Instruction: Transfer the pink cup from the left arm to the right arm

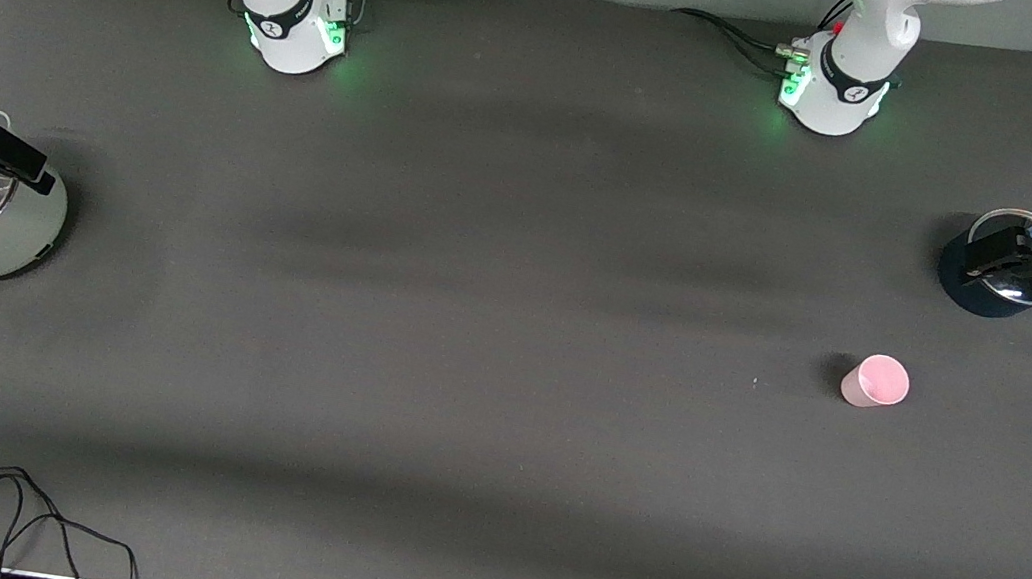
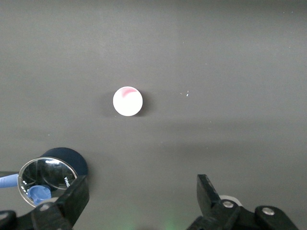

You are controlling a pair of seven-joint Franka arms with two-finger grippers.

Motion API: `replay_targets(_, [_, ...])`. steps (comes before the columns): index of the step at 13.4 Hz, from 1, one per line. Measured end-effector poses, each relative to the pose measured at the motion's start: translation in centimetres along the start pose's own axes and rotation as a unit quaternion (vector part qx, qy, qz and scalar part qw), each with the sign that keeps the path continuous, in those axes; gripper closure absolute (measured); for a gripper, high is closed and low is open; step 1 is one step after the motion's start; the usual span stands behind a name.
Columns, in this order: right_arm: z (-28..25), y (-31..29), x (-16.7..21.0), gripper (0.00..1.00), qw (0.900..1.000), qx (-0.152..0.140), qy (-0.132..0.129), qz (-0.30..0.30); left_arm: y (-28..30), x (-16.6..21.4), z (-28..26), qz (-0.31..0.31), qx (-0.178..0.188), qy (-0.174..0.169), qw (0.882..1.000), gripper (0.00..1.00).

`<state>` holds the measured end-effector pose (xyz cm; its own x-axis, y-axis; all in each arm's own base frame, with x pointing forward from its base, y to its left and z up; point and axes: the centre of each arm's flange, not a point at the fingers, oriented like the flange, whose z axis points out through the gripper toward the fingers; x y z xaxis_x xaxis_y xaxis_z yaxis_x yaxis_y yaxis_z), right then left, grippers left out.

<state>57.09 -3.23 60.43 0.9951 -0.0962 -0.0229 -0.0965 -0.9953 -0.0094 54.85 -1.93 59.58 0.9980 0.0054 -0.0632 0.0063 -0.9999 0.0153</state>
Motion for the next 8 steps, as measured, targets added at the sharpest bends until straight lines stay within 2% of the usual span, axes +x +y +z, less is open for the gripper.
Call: replay_targets(8, [0.00,-0.01,-0.01,0.00,1.000,0.000,0.000,0.000,-0.02,0.09,0.21,0.000,0.000,-0.003,1.000,0.00])
